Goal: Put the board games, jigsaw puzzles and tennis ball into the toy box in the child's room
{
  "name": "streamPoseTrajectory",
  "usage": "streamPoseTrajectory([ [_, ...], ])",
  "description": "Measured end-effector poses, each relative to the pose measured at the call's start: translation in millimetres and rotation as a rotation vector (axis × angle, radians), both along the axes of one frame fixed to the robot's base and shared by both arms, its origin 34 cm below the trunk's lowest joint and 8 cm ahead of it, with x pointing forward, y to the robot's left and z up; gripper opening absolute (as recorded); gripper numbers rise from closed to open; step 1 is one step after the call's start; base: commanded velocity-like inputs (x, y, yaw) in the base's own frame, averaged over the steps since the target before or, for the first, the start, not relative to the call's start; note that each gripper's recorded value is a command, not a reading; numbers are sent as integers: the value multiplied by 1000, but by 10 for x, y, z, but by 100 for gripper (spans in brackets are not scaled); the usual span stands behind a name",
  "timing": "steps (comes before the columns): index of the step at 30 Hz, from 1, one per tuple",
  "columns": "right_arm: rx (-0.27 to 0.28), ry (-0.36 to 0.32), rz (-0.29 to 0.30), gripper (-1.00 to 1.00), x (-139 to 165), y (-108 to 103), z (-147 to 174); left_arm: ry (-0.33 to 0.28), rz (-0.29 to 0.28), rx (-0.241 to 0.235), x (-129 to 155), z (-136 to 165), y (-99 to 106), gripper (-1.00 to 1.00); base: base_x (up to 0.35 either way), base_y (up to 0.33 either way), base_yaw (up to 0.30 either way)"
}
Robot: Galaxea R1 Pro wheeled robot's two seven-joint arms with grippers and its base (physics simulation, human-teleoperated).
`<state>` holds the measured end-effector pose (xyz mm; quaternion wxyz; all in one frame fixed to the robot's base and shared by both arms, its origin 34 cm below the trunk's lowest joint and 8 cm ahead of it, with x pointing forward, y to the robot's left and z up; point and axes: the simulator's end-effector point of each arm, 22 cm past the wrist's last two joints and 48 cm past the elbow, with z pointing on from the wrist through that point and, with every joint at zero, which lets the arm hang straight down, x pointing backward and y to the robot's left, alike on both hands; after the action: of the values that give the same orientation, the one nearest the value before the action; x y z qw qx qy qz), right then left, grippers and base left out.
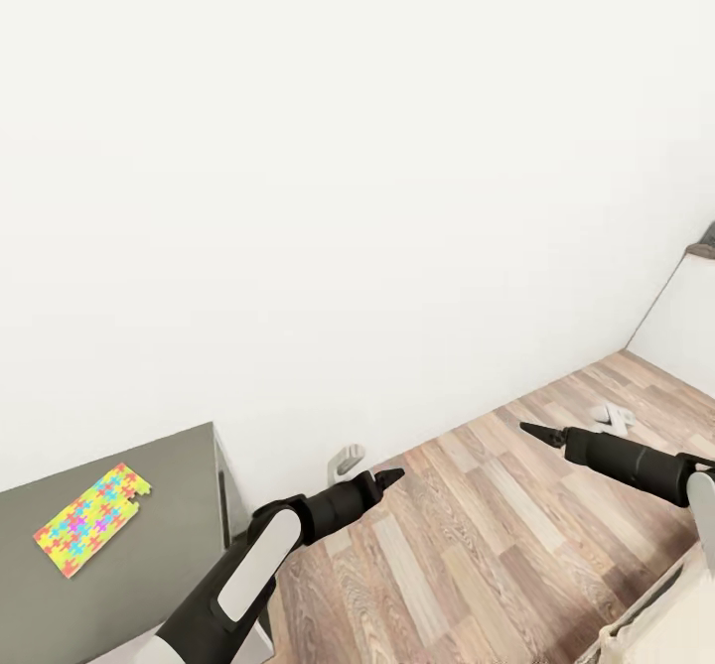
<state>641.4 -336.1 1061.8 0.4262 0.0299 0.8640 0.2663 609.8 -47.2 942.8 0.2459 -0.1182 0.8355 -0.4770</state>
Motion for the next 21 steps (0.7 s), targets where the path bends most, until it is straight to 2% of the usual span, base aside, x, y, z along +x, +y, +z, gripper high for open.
streamPoseTrajectory([
  [21,-1,1,0,100,-2,-3,-2,-13,24,0,50,12,28,100,0,0,-286],
])
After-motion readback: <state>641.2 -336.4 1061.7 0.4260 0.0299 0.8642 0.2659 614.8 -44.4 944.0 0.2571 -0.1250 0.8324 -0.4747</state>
